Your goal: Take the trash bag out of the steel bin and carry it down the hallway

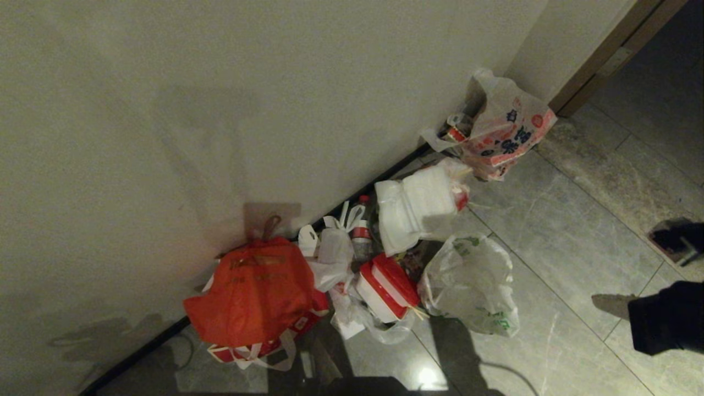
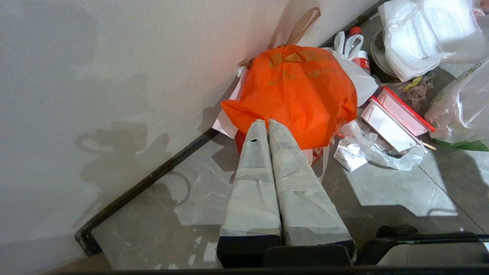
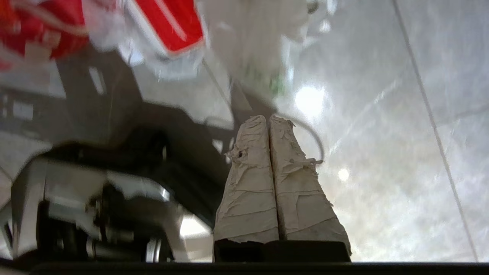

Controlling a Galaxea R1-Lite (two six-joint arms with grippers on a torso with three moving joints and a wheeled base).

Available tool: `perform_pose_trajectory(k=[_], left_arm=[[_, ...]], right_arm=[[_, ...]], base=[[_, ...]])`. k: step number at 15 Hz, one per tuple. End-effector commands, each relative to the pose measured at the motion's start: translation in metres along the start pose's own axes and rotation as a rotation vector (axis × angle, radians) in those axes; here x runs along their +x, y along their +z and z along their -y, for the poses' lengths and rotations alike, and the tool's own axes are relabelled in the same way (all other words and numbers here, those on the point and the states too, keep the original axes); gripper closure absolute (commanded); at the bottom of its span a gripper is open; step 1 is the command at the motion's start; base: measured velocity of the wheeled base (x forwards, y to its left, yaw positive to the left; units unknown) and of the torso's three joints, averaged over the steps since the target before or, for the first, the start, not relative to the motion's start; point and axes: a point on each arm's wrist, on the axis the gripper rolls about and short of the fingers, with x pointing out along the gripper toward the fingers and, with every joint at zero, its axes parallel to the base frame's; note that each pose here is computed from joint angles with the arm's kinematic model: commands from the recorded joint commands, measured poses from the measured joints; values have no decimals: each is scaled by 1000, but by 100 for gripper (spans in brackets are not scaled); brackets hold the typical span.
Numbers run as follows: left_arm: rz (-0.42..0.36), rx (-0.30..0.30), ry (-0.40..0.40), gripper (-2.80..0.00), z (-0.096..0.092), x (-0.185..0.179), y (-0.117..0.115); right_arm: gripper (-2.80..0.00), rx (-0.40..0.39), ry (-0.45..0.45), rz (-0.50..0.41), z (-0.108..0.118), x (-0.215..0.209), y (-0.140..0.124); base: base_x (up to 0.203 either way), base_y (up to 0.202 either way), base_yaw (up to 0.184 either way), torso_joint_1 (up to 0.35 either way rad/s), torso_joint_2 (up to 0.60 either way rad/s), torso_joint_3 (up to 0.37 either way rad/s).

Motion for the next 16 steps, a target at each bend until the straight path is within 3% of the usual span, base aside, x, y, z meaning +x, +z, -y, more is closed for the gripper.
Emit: perform_pose_trajectory(k=[1,9,15,16], left_arm=[[2,0,0,0,0,0,0],[2,0,0,0,0,0,0],[2,0,0,0,0,0,0],[2,0,0,0,0,0,0]], right_arm=[[0,-4,-2,67,-3,-26,-24],[0,9,-17,261,-12,-79,-132],[0,4,-105,549,-18,-96,-162],[0,8,-156,572,-17,-95,-164]], base=[[0,0,0,0,0,0],[0,0,0,0,0,0],[0,0,0,0,0,0],[0,0,0,0,0,0]])
